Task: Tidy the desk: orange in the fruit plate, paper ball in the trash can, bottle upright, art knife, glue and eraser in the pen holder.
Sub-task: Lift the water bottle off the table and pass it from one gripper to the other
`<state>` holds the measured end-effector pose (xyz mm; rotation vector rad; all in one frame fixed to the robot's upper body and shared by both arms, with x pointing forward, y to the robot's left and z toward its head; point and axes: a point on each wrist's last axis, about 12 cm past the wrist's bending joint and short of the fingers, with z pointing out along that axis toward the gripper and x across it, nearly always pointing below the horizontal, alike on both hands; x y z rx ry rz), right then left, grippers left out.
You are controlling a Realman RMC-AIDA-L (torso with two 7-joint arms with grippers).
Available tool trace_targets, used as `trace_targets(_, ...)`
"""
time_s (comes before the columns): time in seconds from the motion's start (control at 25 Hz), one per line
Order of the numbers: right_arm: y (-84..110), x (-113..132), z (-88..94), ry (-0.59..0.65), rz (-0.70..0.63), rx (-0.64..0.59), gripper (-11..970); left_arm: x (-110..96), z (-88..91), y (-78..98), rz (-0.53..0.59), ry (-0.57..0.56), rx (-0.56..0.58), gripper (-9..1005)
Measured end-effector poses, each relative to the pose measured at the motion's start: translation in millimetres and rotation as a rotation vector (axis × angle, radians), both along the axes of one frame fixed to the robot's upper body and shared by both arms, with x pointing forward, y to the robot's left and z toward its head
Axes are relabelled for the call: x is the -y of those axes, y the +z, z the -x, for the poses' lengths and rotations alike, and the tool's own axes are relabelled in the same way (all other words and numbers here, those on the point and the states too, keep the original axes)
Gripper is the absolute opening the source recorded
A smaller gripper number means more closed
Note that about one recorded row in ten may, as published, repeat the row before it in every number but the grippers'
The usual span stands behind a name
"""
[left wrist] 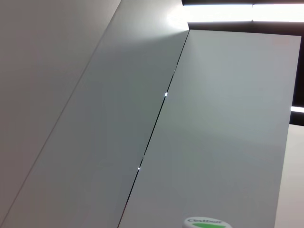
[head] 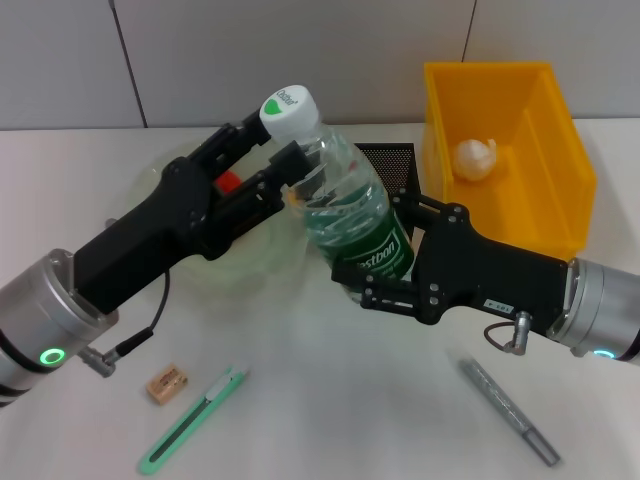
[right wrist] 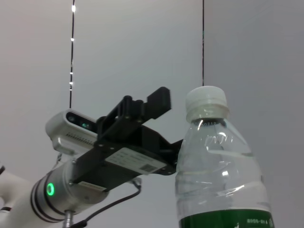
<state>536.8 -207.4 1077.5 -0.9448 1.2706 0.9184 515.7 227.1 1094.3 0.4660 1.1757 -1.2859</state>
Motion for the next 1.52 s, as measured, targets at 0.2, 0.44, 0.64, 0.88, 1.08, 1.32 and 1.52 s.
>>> trace_targets(0.2,0.5,-5.2,-0.3,0.026,0.003,-0.002,764,6.0,-2.7,0.0,-0.002,-0.004,0.005,766)
trace_targets(0.44,1.1,-9.4,-1.5,0.037,0.001,-0.001,765,6.0,-4.1,1.2,0.005,0.003,0.009,763)
trace_targets(0.64,2.3,-11.4,-2.8,0.043,0.000,0.002,763,5.4,-5.0,2.0,0.011,0.012,0.011,761)
trace_targets(0.88,2.5,-11.5,-3.0,0.043,0.000,0.003,764,5.6,-6.1,3.0,0.010,0.021,0.026,758)
trace_targets(1.08,2.9,-11.8,-3.4,0.044,-0.001,0.005,764,5.7,-6.5,3.1,0.006,0.026,0.034,575)
trace_targets(1.32,4.0,-13.6,-4.6,0.049,-0.001,0.006,765,4.2,-6.4,3.0,0.003,0.035,0.037,499)
trace_targets(1.52,4.2,-14.0,-4.9,0.050,-0.002,0.003,764,3.3,-5.2,1.5,-0.008,0.054,0.056,436)
